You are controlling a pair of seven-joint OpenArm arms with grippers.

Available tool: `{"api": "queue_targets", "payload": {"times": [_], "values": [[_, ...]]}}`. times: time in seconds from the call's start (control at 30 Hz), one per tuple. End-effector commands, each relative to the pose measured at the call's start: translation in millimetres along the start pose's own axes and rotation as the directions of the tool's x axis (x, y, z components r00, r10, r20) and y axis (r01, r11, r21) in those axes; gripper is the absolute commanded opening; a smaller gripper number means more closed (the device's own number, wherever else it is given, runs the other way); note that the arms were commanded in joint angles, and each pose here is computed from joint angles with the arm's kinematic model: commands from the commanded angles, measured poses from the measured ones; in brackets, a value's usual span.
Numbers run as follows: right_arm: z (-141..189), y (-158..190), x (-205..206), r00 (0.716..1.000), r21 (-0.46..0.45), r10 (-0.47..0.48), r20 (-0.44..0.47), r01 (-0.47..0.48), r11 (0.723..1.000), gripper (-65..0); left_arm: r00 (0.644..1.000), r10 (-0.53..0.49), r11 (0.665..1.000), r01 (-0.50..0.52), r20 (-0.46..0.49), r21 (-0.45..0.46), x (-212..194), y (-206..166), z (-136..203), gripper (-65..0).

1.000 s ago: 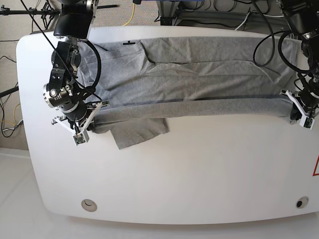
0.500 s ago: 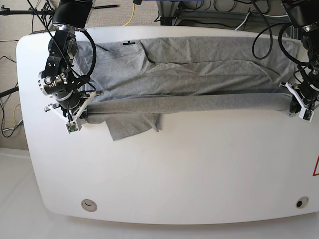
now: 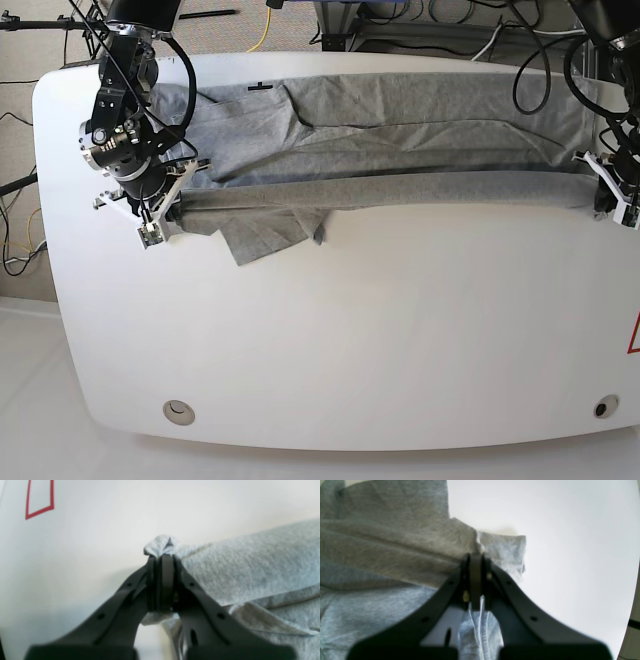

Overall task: Fold the T-shirt properly
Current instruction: 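Lay the folded hem down onto the shirt body with both grippers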

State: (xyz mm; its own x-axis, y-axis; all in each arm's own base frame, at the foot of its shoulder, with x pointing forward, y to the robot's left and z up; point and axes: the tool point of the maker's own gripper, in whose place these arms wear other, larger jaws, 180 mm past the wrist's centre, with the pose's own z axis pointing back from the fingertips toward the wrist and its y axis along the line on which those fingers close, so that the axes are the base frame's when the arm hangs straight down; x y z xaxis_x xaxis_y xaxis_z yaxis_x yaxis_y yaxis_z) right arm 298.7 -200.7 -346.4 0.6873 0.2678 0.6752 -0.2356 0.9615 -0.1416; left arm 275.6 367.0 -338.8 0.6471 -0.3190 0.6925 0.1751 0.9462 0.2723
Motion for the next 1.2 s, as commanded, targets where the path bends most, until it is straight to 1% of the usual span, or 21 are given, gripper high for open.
{"api": "queue_targets", "payload": {"times": [0.0,0.13,0.2,0.4,0.47,0.53,0.67,0.8,0.93,1.17], "values": [[2.3,-5.3,10.3,1.0,-0.02,0.018,0.025,-0.018,1.0,-65.0,1.0,-0.016,0.999,0.015,0.02,0.039,9.3,15.4,6.0,-64.8],[-0.3,-2.9,6.2,1.0,-0.013,0.024,0.003,-0.024,1.0,-65.0,1.0,-0.019,0.999,0.019,0.013,0.039,8.0,15.3,5.5,-64.8],[-2.5,-8.1,-3.0,0.999,-0.021,0.011,-0.04,-0.012,1.0,-65.0,1.0,-0.015,0.999,0.015,-0.013,0.035,2.5,14.7,3.0,-65.0],[-3.9,-10.5,-13.9,0.996,-0.025,0.007,-0.093,-0.009,1.0,-65.0,0.999,-0.015,0.999,0.016,-0.04,0.031,-4.0,13.6,0.6,-65.0],[-4.8,-9.5,-17.6,0.994,-0.021,0.005,-0.107,-0.008,1.0,-65.0,0.998,-0.016,0.999,0.017,-0.056,0.029,-8.0,12.7,-0.2,-65.0],[-6.2,-4.6,-22.6,0.993,-0.005,0.005,-0.119,-0.006,1.0,-65.0,0.995,-0.002,1.0,0.004,-0.096,0.024,-20.1,11.8,-2.4,-65.0],[-7.6,-1.1,-30.1,0.99,0.006,0.004,-0.14,-0.003,1.0,-65.0,0.992,0.005,1.0,-0.003,-0.124,0.015,-29.7,9.1,-3.9,-65.0],[-6.8,0.4,-36.3,0.988,0.01,0.002,-0.152,-0.001,1.0,-65.0,0.989,0.019,1.0,-0.017,-0.145,0.01,-39.0,7.8,-4.6,-65.0],[-1.8,1.1,-39.2,0.99,0.006,0.007,-0.144,-0.006,1.0,-65.0,0.985,0.035,0.999,-0.034,-0.167,0.009,-52.6,6.9,-0.6,-65.0],[-1.0,5.1,-44.9,0.989,0.017,0.007,-0.151,-0.005,1.0,-65.0,0.981,0.032,0.999,-0.031,-0.191,0.009,-60.6,7.4,2.2,-65.0]]}}
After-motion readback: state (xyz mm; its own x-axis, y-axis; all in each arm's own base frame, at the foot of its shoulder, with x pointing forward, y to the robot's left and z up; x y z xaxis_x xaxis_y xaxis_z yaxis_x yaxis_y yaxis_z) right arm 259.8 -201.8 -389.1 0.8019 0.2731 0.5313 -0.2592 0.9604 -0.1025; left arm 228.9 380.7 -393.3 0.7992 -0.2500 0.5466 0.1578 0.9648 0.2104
